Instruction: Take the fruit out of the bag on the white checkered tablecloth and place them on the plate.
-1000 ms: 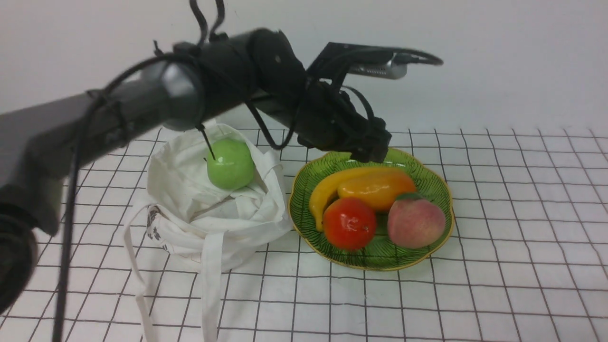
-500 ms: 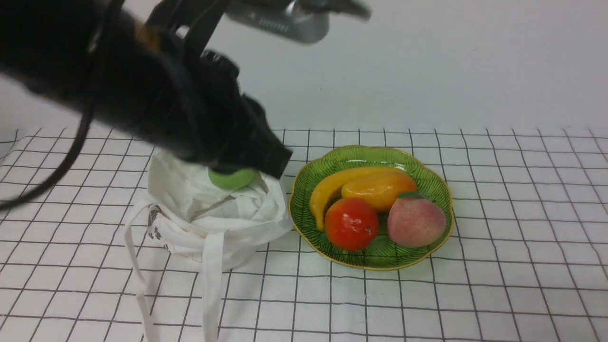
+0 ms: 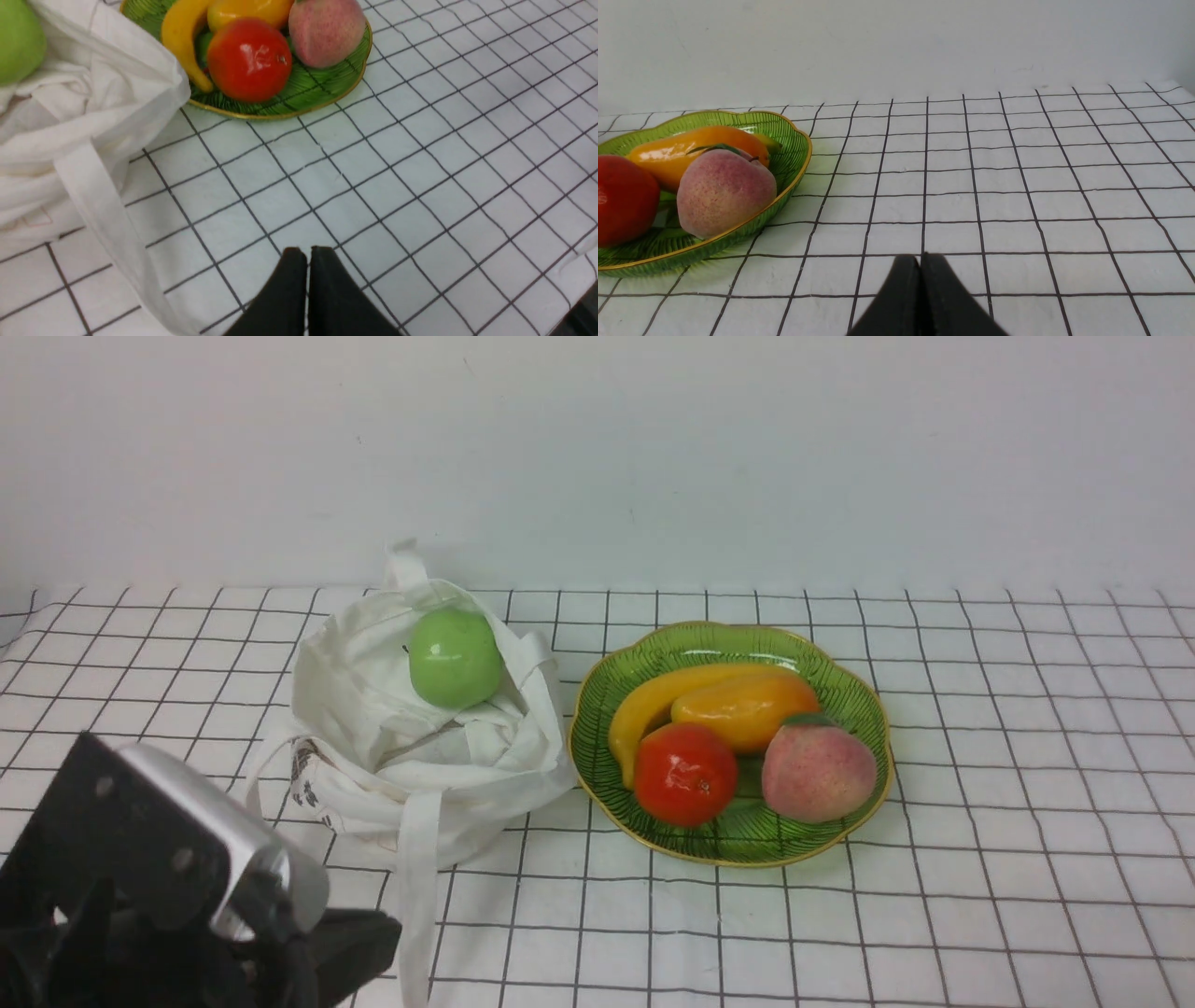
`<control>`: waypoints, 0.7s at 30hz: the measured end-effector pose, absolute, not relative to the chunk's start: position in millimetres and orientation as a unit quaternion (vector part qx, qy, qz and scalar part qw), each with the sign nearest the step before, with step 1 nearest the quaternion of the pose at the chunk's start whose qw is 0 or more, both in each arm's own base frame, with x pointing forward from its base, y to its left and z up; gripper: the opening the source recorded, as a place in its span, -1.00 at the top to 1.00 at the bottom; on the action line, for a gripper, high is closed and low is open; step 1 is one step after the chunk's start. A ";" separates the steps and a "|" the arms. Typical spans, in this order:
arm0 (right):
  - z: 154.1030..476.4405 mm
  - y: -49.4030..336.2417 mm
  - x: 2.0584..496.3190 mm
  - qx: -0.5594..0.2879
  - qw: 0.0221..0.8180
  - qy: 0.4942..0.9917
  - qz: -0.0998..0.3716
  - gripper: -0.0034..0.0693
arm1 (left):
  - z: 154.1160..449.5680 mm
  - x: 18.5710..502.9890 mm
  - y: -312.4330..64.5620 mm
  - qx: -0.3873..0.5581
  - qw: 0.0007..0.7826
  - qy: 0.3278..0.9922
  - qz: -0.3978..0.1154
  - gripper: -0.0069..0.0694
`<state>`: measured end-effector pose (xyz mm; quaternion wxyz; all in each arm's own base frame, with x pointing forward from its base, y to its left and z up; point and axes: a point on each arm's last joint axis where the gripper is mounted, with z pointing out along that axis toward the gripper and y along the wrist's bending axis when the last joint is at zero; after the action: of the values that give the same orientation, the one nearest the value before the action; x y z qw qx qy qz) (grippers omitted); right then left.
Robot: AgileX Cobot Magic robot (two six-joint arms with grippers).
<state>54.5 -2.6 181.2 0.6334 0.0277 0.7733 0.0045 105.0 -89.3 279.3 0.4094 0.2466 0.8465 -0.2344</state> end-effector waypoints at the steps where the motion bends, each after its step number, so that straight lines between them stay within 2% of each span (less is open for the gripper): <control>1: 181.2 -2.6 54.5 0.028 0.633 0.773 0.004 0.94 | 277.1 103.2 -88.1 0.248 0.409 0.847 -0.233 0.84; 11: 181.2 -2.6 54.5 0.028 0.633 0.773 0.004 0.94 | 269.8 97.6 -78.6 0.280 0.420 0.843 -0.188 0.84; 18: 181.2 -2.6 54.5 0.028 0.633 0.773 0.004 0.94 | 256.8 77.5 -44.7 0.216 0.522 0.812 -0.142 0.84; 21: 181.2 -2.6 54.5 0.028 0.633 0.773 0.004 0.94 | 230.1 65.0 -25.6 0.160 0.575 0.796 -0.105 0.84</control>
<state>54.5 -2.6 181.2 0.6334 0.0277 0.7733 0.0045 65.0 -25.6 230.1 0.5745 0.1601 0.7959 -0.1046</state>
